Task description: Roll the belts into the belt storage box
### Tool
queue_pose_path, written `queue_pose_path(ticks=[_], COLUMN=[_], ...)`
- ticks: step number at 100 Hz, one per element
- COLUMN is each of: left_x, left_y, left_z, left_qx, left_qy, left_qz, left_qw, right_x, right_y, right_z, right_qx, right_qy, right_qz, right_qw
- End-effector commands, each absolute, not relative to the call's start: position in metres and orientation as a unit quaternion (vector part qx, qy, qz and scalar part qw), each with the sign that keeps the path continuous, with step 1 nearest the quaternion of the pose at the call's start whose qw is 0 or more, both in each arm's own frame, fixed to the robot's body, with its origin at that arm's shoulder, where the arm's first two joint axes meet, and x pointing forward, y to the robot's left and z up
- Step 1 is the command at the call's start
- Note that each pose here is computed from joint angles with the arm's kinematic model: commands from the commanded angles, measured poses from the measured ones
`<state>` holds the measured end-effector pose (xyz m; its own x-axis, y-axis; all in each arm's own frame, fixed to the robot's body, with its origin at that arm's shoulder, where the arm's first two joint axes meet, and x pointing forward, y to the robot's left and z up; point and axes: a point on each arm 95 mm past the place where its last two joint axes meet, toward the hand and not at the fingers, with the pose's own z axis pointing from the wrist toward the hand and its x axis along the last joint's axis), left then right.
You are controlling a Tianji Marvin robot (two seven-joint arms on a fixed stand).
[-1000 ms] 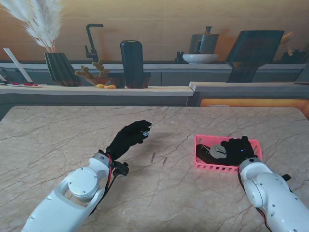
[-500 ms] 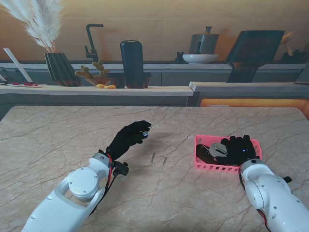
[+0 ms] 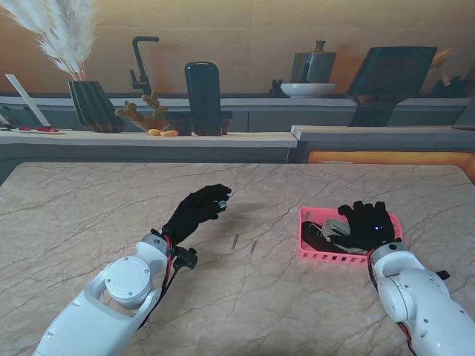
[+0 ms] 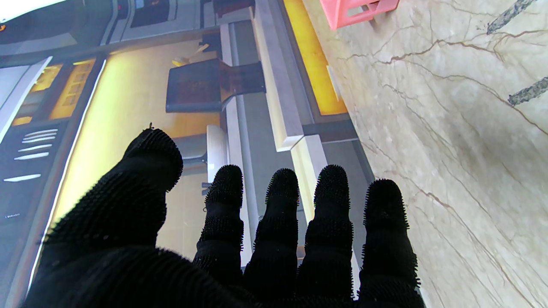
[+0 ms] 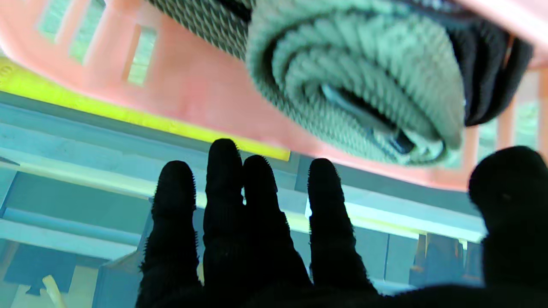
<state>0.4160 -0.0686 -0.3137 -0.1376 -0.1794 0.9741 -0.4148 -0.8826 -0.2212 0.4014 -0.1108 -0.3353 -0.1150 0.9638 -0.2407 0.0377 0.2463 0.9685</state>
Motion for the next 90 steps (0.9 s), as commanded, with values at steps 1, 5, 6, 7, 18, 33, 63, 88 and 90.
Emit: queue_pose_path(ticks=[1, 5, 6, 7, 18, 33, 63, 88, 90], left_x=[0.414, 0.414, 0.414, 0.414, 0.414, 0.413, 0.409, 0.4, 0.4], left_y=[-0.069, -0.068, -0.067, -0.067, -0.066, -0.063, -0.044, -0.025, -0.024], left_z=[-0.316, -0.316, -0.316, -0.316, -0.315, -0.315, -0.315, -0.317, -0.317], left_qx=[0.653, 0.652, 0.651, 0.651, 0.648, 0.64, 0.621, 0.619, 0.619], left_qy=[-0.228, -0.231, -0.232, -0.232, -0.228, -0.246, -0.304, -0.303, -0.302], left_qz=[0.718, 0.718, 0.718, 0.718, 0.723, 0.725, 0.722, 0.724, 0.725], left_qw=[0.082, 0.08, 0.079, 0.078, 0.076, 0.071, 0.038, 0.004, 0.003], right_x=[0.397, 0.395, 0.395, 0.394, 0.39, 0.385, 0.377, 0.366, 0.365], right_y=[-0.101, -0.098, -0.098, -0.097, -0.083, -0.056, -0.008, 0.011, 0.012], right_z=[-0.33, -0.327, -0.327, -0.326, -0.321, -0.32, -0.319, -0.323, -0.323], right_qx=[0.416, 0.416, 0.416, 0.416, 0.427, 0.455, 0.518, 0.53, 0.529], right_qy=[0.587, 0.579, 0.577, 0.575, 0.541, 0.501, 0.444, 0.398, 0.395], right_qz=[0.471, 0.482, 0.485, 0.489, 0.531, 0.593, 0.674, 0.721, 0.724], right_qw=[0.511, 0.509, 0.509, 0.508, 0.493, 0.435, 0.282, 0.203, 0.2])
